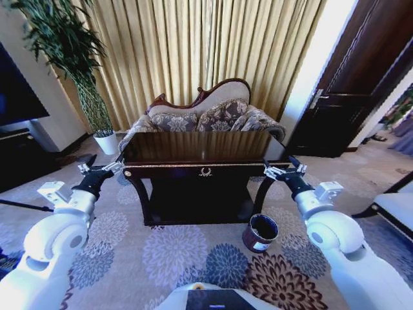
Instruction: Move to the front of the table and place the trash on the table into the trash bin.
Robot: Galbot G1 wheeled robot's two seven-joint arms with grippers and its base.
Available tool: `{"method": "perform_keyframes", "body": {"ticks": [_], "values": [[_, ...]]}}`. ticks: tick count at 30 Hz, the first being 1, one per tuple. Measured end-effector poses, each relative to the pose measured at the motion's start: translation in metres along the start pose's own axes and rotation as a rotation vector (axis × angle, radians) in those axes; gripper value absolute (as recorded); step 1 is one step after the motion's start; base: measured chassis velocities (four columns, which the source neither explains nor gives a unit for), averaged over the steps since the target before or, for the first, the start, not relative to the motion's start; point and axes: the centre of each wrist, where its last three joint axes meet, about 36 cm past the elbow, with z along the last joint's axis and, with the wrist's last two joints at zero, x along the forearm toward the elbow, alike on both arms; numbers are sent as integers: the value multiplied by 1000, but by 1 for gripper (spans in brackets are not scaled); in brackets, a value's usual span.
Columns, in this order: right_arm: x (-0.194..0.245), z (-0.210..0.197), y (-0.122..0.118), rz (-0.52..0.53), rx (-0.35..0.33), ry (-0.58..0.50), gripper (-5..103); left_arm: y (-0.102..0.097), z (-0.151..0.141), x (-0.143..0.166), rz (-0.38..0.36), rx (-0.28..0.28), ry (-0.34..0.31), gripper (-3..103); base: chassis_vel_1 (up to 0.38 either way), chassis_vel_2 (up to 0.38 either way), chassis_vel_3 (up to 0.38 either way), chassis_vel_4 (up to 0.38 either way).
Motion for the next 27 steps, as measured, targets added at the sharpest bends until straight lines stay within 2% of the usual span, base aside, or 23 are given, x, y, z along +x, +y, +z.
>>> {"method": "perform_keyframes", "body": {"ticks": [27], "values": [[-1, -1, -1, -1, 5, -3, 100, 0, -2, -1, 6, -8, -3, 100, 105, -102, -109, 101]]}}
